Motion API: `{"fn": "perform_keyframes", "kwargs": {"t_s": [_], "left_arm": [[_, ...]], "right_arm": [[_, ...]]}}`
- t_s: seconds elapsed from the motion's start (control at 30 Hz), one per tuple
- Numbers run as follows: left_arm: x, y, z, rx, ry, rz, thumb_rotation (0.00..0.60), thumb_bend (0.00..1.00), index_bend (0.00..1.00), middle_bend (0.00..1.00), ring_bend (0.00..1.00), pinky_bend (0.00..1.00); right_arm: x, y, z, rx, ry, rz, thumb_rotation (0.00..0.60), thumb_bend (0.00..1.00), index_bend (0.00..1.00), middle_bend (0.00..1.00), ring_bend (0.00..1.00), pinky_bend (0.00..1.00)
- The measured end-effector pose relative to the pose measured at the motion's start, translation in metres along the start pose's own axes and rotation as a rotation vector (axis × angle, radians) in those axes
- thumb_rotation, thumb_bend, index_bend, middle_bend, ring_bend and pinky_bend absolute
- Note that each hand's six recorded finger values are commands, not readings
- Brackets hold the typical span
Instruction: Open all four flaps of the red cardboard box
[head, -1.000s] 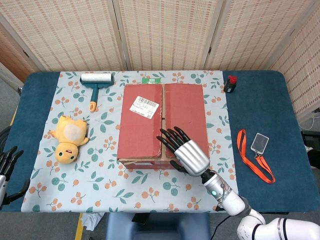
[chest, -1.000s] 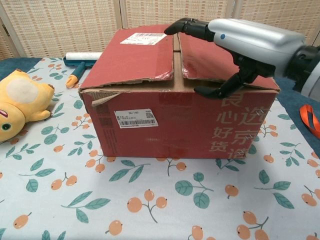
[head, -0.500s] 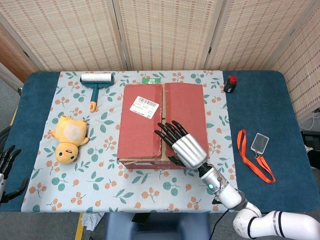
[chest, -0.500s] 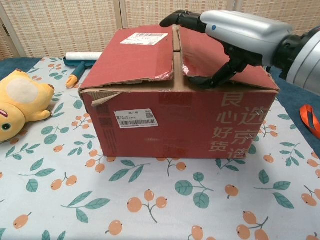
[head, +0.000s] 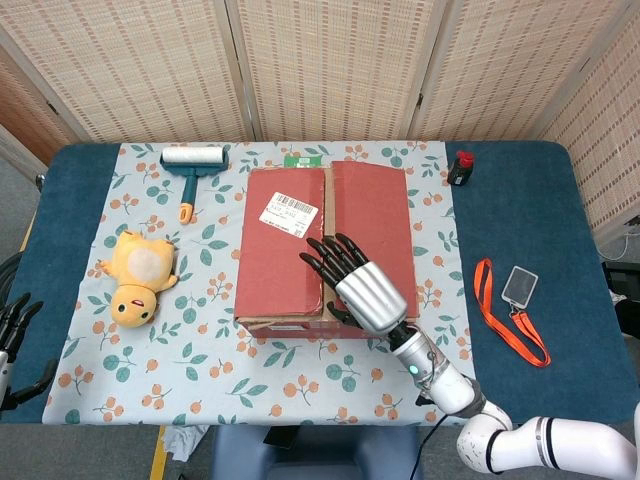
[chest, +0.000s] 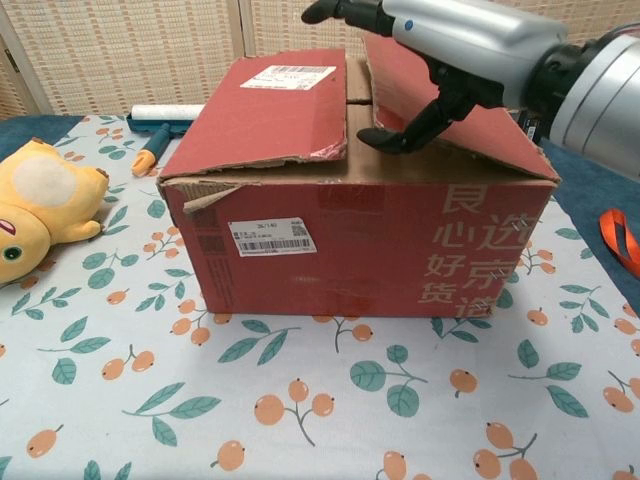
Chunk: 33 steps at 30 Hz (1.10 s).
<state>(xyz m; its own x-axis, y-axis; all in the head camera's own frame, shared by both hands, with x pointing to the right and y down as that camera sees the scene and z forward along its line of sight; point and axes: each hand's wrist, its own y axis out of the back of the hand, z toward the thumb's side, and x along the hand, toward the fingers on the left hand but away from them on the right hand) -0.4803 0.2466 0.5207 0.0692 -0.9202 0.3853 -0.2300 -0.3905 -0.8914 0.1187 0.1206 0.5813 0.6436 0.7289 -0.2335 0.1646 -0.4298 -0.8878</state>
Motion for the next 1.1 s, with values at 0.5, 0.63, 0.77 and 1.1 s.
{"fn": "perform_keyframes", "kwargs": {"t_s": [0.5, 0.63, 0.77, 1.1], "left_arm": [[-0.005, -0.003, 0.013, 0.025, -0.044, -0.008, 0.600, 0.47, 0.00, 0.00, 0.04, 0.00], [-0.005, -0.006, 0.018, 0.043, -0.060, -0.014, 0.600, 0.47, 0.00, 0.00, 0.04, 0.00], [-0.003, -0.011, 0.021, 0.054, -0.069, -0.022, 0.600, 0.47, 0.00, 0.00, 0.04, 0.00], [-0.001, -0.024, 0.033, 0.085, -0.086, -0.052, 0.600, 0.47, 0.00, 0.00, 0.04, 0.00]], "right_arm": [[0.081, 0.085, -0.065, 0.148, -0.272, -0.207, 0.600, 0.42, 0.00, 0.00, 0.00, 0.00], [0.127, 0.105, -0.090, 0.121, -0.381, -0.269, 0.600, 0.42, 0.00, 0.00, 0.00, 0.00], [0.182, 0.112, -0.105, 0.050, -0.467, -0.313, 0.600, 0.42, 0.00, 0.00, 0.00, 0.00], [0.281, 0.087, -0.122, 0.025, -0.558, -0.292, 0.600, 0.42, 0.00, 0.00, 0.00, 0.00]]}}
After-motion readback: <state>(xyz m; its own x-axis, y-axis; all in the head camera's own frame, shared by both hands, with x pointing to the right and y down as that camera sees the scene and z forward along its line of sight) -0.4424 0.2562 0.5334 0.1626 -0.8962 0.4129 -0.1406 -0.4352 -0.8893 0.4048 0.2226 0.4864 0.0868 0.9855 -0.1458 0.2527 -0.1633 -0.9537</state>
